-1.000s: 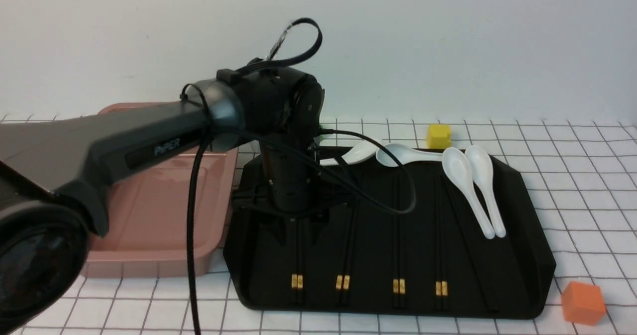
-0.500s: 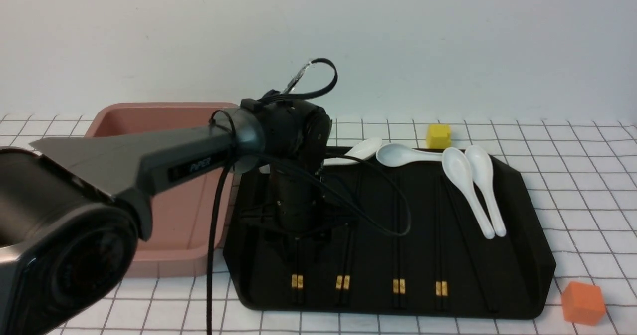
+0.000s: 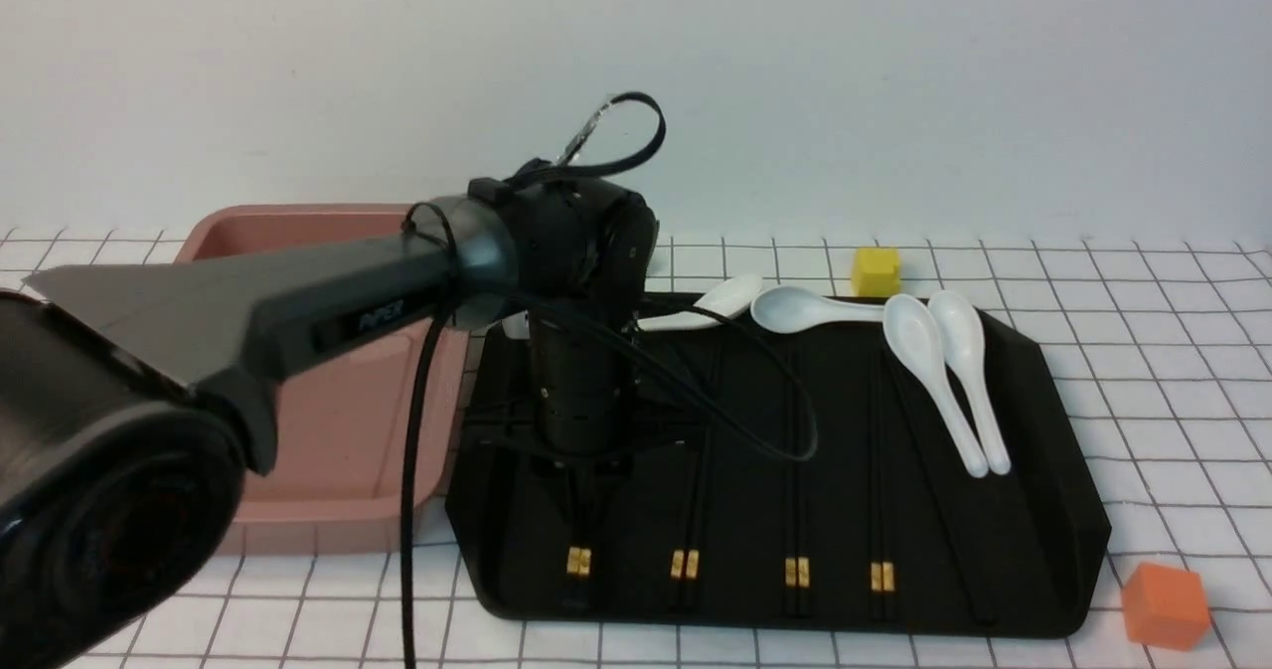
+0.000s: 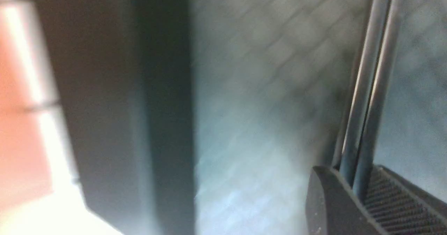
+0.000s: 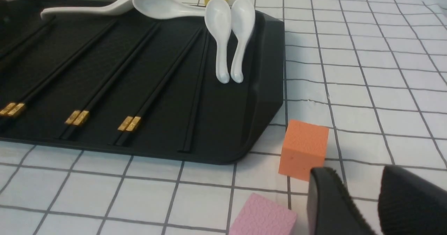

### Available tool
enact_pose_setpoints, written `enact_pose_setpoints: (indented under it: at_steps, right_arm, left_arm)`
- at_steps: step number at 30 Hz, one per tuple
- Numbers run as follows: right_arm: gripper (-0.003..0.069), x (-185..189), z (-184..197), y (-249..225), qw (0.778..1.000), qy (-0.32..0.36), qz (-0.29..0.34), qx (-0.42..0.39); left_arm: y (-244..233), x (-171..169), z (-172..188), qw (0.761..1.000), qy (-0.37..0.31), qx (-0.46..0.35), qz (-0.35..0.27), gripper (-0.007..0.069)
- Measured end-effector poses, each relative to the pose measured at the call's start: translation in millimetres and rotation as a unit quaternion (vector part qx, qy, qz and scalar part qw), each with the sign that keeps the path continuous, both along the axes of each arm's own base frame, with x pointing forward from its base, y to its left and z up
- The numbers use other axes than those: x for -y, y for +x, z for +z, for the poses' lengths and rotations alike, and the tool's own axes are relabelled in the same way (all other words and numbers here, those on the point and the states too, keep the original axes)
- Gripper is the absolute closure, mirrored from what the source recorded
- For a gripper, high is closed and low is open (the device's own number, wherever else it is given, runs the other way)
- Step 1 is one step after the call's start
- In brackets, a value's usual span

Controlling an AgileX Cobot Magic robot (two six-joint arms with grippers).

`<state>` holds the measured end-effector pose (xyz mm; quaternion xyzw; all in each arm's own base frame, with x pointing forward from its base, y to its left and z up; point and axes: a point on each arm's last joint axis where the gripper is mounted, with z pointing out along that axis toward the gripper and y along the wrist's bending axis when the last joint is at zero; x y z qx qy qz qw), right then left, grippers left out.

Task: On white black tablecloth take chopsticks from black tray and put them in box.
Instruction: 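Reach over to the black tray and grasp a pair of chopsticks with the left gripper, then place the chopsticks into the pink bin with the left gripper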

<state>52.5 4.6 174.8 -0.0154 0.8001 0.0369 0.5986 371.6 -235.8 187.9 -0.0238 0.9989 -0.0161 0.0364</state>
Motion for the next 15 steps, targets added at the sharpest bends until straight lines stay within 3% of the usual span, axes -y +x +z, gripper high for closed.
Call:
enact_pose_setpoints:
  at_steps: [6,10,15]
  right_arm:
    - [0.0419,0,0,0,1.000,0.000,0.000,0.000]
    - [0.0419,0,0,0,1.000,0.000,0.000,0.000]
    - [0.0419,0,0,0,1.000,0.000,0.000,0.000]
  left_arm:
    - [-10,-31,82,0.997,-0.020,0.073,0.005,0.0512]
    - [-4,-87,125,0.992,-0.027,0.121,0.031,0.0512]
    - [11,-161,136,0.989,-0.018,0.132,0.061,0.0512]
